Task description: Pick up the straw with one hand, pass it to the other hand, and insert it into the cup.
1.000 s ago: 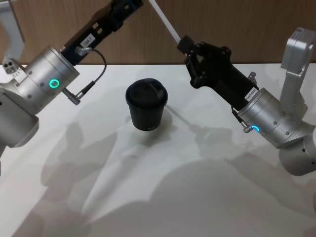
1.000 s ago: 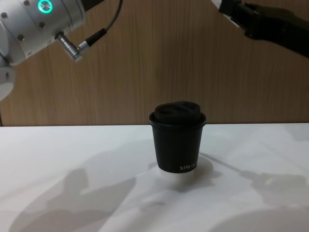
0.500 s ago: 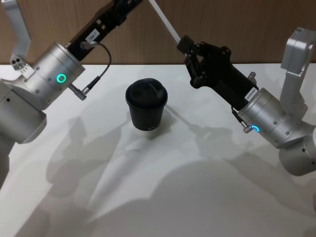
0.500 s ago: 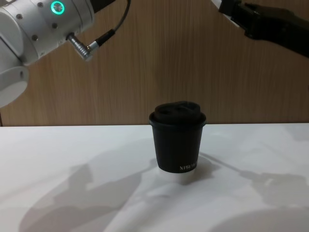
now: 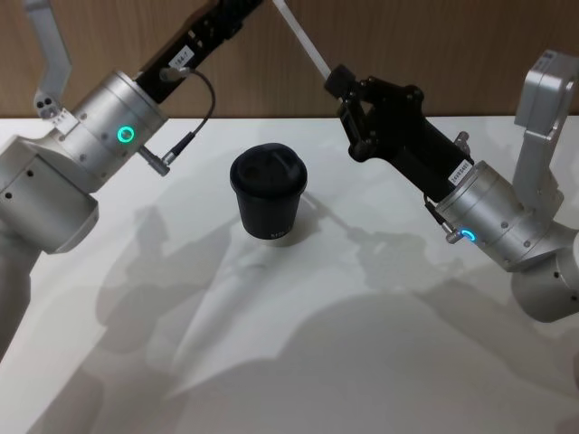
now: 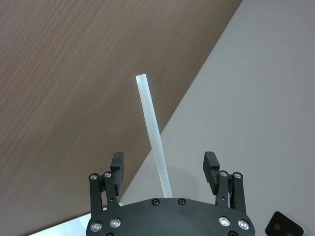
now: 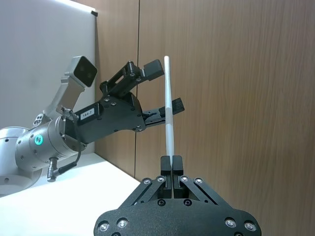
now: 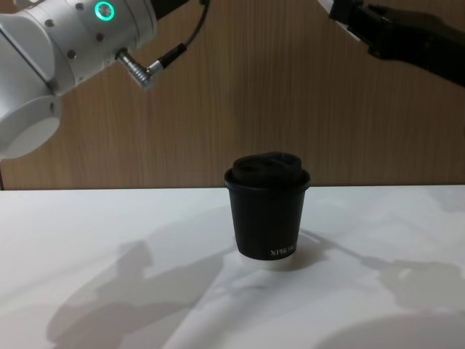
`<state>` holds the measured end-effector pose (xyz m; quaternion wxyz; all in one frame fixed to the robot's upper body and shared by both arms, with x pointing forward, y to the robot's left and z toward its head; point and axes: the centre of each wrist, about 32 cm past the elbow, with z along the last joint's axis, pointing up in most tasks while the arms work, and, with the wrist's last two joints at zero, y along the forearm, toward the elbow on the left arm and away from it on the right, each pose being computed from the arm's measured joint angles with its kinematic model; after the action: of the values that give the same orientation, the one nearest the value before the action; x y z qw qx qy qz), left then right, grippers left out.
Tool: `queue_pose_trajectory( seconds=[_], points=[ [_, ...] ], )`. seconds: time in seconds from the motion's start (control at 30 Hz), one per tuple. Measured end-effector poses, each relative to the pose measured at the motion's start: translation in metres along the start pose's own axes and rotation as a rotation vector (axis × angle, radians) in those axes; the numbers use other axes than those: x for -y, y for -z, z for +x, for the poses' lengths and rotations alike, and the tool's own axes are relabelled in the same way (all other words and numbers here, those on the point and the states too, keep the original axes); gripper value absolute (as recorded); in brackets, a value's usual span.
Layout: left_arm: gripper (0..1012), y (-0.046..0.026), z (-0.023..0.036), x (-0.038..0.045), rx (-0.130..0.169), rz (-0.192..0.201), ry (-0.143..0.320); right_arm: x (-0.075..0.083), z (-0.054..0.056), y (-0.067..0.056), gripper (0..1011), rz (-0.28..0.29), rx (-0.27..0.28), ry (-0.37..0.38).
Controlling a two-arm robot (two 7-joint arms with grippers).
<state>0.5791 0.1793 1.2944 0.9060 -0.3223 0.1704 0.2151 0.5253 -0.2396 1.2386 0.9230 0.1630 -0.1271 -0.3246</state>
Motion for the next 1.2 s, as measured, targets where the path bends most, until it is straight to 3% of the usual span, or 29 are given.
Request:
queue_pose_trajectory(
  seconds=[0.27,0.4,1.03,1.1,1.2],
  points=[
    [1003,0.0007,0.0024,0.006,-0.011,0.015,-0.005,0.0,0.0,0.0,24,0.0,0.0,0.0],
    [944,0.0007,0.0033,0.008,-0.014,0.022,-0.009,0.0,0.0,0.0,24,0.0,0.0,0.0],
    [375,-0.0013,0.0047,0.0122,-0.012,0.033,-0.019,0.0,0.0,0.0,24,0.0,0.0,0.0],
    [249,-0.0025,0.0043,0.012,-0.008,0.029,-0.017,0.0,0.0,0.0,24,0.0,0.0,0.0],
    [178,-0.0041,0.0033,0.0119,-0.003,0.025,-0.011,0.0,0.0,0.0,26,0.0,0.0,0.0]
  ],
)
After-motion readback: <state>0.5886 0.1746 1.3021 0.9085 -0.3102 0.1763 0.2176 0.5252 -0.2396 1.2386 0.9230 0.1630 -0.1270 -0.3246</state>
